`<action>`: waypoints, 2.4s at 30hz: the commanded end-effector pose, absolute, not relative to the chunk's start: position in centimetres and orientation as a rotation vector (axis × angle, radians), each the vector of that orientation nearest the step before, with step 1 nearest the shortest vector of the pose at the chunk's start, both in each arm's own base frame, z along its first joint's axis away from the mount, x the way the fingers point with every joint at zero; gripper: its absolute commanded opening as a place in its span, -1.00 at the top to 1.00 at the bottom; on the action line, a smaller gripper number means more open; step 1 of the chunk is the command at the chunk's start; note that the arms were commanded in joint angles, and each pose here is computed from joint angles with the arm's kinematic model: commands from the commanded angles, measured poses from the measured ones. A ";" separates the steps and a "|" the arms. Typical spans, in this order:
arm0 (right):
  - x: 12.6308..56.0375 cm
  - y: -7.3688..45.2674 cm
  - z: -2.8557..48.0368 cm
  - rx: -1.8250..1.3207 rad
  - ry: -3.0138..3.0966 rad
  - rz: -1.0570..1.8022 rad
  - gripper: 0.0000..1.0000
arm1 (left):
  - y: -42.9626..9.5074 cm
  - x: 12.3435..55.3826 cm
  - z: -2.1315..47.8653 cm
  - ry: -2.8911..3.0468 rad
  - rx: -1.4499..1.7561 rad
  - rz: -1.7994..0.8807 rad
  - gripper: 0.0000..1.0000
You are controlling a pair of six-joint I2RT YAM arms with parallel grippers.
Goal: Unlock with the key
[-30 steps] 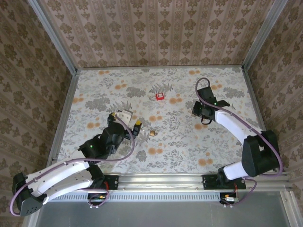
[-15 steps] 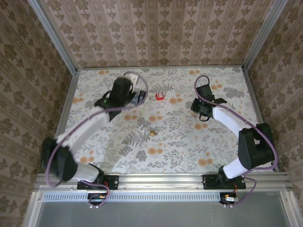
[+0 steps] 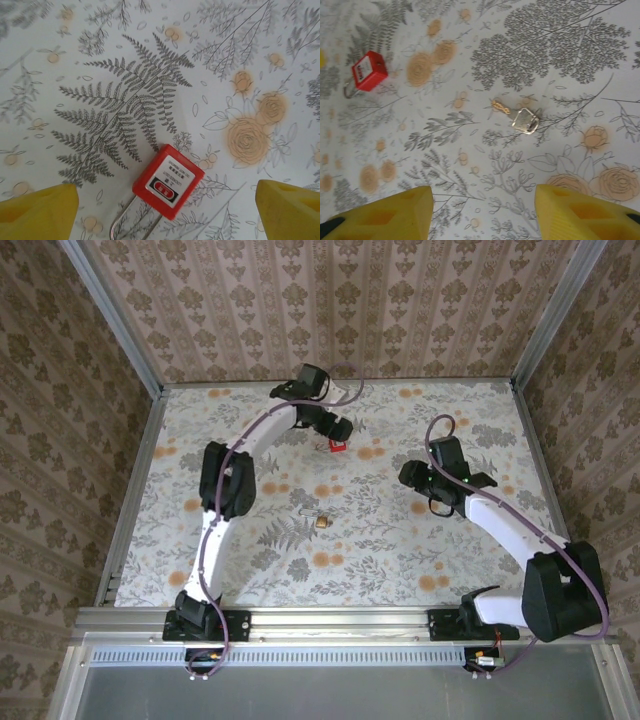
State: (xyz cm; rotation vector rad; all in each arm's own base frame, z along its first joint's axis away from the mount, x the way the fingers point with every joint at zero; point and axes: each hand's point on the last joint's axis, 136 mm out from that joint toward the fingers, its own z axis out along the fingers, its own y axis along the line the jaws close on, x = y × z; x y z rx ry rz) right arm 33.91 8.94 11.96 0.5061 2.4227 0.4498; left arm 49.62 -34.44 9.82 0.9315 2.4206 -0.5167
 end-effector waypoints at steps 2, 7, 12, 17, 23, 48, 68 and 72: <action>33.5 9.7 12.3 0.473 2.408 0.533 -0.16 | -34.6 49.7 9.8 2.464 0.954 -0.583 -0.83; 33.4 9.9 12.3 0.460 2.410 0.562 -0.17 | -35.1 49.1 8.2 2.517 0.932 -0.628 -0.77; 33.3 10.1 12.5 0.453 2.408 0.604 -0.18 | -35.3 47.9 8.6 2.550 0.922 -0.665 -0.78; 33.3 10.1 13.3 0.452 2.386 0.617 -0.19 | -36.0 47.5 9.3 2.583 0.815 -0.781 -0.76; 32.8 10.0 13.9 0.445 2.369 0.628 -0.20 | -35.1 47.9 7.6 2.676 0.724 -0.744 -0.67; 31.5 9.6 15.0 0.442 2.339 0.656 -0.22 | -37.6 42.8 5.7 2.845 0.607 -0.938 -1.00; 32.1 9.9 15.0 0.467 2.304 0.819 -0.20 | -34.2 41.9 2.7 2.965 0.517 -0.082 -1.00; 32.2 10.4 15.6 0.457 2.277 0.889 -0.18 | -33.4 42.2 2.1 2.984 0.429 -0.058 -1.00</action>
